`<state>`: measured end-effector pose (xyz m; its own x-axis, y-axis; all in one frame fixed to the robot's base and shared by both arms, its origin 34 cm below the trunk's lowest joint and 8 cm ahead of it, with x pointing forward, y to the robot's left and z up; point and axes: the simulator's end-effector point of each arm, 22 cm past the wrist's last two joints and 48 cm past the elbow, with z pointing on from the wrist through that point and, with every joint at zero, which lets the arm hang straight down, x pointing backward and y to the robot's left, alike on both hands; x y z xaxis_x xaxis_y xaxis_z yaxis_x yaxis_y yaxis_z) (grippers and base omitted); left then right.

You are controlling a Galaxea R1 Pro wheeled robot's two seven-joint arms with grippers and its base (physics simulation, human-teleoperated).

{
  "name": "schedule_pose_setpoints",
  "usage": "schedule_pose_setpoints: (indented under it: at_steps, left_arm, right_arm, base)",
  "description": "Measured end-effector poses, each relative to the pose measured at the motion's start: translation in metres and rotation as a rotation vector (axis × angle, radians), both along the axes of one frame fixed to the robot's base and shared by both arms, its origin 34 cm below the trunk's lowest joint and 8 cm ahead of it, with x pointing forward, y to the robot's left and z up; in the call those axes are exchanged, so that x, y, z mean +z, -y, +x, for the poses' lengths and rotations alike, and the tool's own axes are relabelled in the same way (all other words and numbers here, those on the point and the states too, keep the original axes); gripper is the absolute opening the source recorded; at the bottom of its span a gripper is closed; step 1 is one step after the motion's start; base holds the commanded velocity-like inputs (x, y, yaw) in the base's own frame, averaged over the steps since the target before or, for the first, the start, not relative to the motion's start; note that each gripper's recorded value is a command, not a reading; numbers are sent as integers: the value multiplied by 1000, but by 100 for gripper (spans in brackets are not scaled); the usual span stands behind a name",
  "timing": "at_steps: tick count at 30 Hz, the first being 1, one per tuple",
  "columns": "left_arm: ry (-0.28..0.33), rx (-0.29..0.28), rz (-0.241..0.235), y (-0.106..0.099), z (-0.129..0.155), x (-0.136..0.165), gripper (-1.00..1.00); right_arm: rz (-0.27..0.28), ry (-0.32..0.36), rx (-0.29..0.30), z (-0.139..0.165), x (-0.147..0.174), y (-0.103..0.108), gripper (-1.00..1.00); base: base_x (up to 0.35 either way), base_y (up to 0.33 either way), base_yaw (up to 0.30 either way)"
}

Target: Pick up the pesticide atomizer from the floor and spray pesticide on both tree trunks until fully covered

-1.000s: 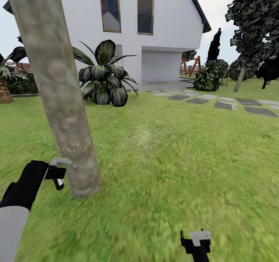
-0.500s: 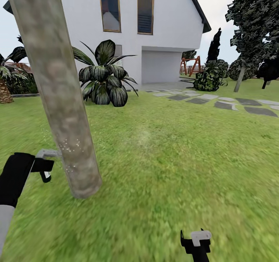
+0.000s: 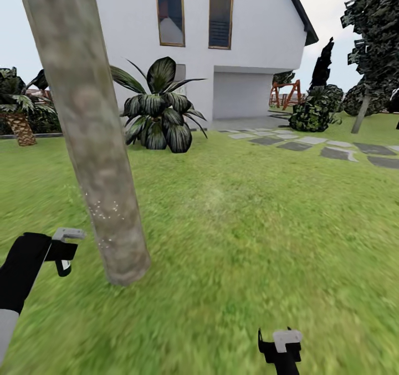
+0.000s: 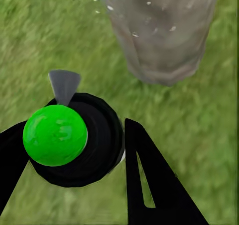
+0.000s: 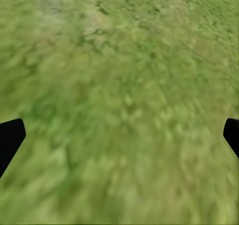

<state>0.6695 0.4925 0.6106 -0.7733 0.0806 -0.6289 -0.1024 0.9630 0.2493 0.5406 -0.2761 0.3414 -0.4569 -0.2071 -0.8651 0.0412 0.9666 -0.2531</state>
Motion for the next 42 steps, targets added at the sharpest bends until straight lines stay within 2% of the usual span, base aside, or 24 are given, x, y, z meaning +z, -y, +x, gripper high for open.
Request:
schedule_pose_setpoints:
  at_steps: [3,7,10,15,18,20,21,23,25,28,30,38,40,42]
  left_arm:
    - [-23,6,-2,-2,-5,-10,-100]
    - [-120,43,22,-15,-35,-55,-100]
    - [-169,59,14,-18,-48,-77,-100]
    - [-213,85,-8,-24,-61,-97,-100]
    - [-189,70,-18,-25,-59,-114,-100]
    - [-197,67,-31,-12,-60,-132,-100]
    - [-195,68,-30,1,-58,-141,-100]
    - [-185,83,2,6,-54,-142,-100]
    - [-174,91,1,8,-52,-141,-100]
    - [-95,82,-75,27,-36,-136,-100]
    - [-65,75,-85,30,-30,-132,-100]
    - [-47,72,-72,27,-27,-129,-100]
    - [-43,87,-69,22,-28,-127,-100]
    - [-8,119,-79,13,-25,-116,-100]
  right_arm:
    - [0,1,-1,0,0,1,100]
    - [-1,0,-1,0,0,1,100]
    - [1,0,-1,0,0,0,100]
    - [1,0,-3,0,0,0,100]
    - [1,0,-2,0,0,0,100]
    - [1,0,-2,0,0,0,100]
    - [0,0,-1,0,0,0,100]
    - [0,-1,0,0,0,0,100]
    - [0,-1,0,0,0,0,100]
    - [0,-1,0,0,0,0,100]
    - [0,-1,0,0,0,0,100]
    - [0,-1,1,0,0,0,100]
    - [0,-1,1,0,0,0,100]
    - [0,-1,1,0,0,-1,100]
  base:
    - [190,-205,1]
    - [168,-226,0]
    - [222,-198,0]
    - [98,-72,59]
    - [5,-4,251]
    - [1,-1,271]
    - [0,0,268]
    - [0,0,138]
    - [35,-69,39]
    - [116,-202,7]
    - [141,-232,1]
    - [128,-248,0]
    - [50,-266,74]
    - [12,-268,202]
